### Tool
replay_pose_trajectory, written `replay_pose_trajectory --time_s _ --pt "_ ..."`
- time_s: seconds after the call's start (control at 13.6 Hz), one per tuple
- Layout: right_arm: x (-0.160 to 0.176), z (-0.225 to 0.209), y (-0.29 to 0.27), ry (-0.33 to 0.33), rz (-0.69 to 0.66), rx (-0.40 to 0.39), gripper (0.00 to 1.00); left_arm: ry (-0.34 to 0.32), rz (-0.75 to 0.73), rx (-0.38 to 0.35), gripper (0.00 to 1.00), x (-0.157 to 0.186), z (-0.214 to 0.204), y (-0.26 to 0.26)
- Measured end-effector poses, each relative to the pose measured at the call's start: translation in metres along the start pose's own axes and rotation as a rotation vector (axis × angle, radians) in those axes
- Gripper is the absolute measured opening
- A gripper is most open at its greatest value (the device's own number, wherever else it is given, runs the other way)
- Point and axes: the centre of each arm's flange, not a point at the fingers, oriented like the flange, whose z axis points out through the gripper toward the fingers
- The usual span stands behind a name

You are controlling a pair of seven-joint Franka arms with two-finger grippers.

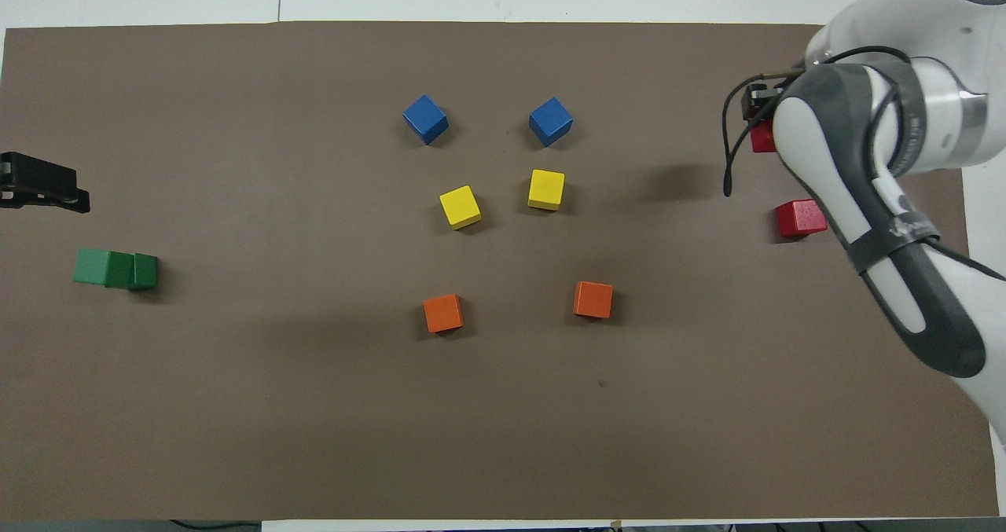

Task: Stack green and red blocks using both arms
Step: 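Lower the red cube with the right gripper beside the first red cube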

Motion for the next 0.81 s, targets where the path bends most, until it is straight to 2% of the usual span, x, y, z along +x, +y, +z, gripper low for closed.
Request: replay_pose_trajectory --time_s 0.15,0.44,0.81 --pt "-0.025 0.013 0.054 -0.044 -0.01 0.04 0.54 -0.01 0.0 0.001 1.0 -0.006 -0.014 -0.001" --pt "-0.052 0.009 0.061 -0.067 0.002 0.033 0.54 0.008 -0.008 -0.001 1.0 -0.011 -0.025 -0.009" --pt "-0.065 0.043 0.08 0.017 0.023 0.001 0.54 0.005 -0.008 -0.001 1.0 -0.009 -0.017 -0.01"
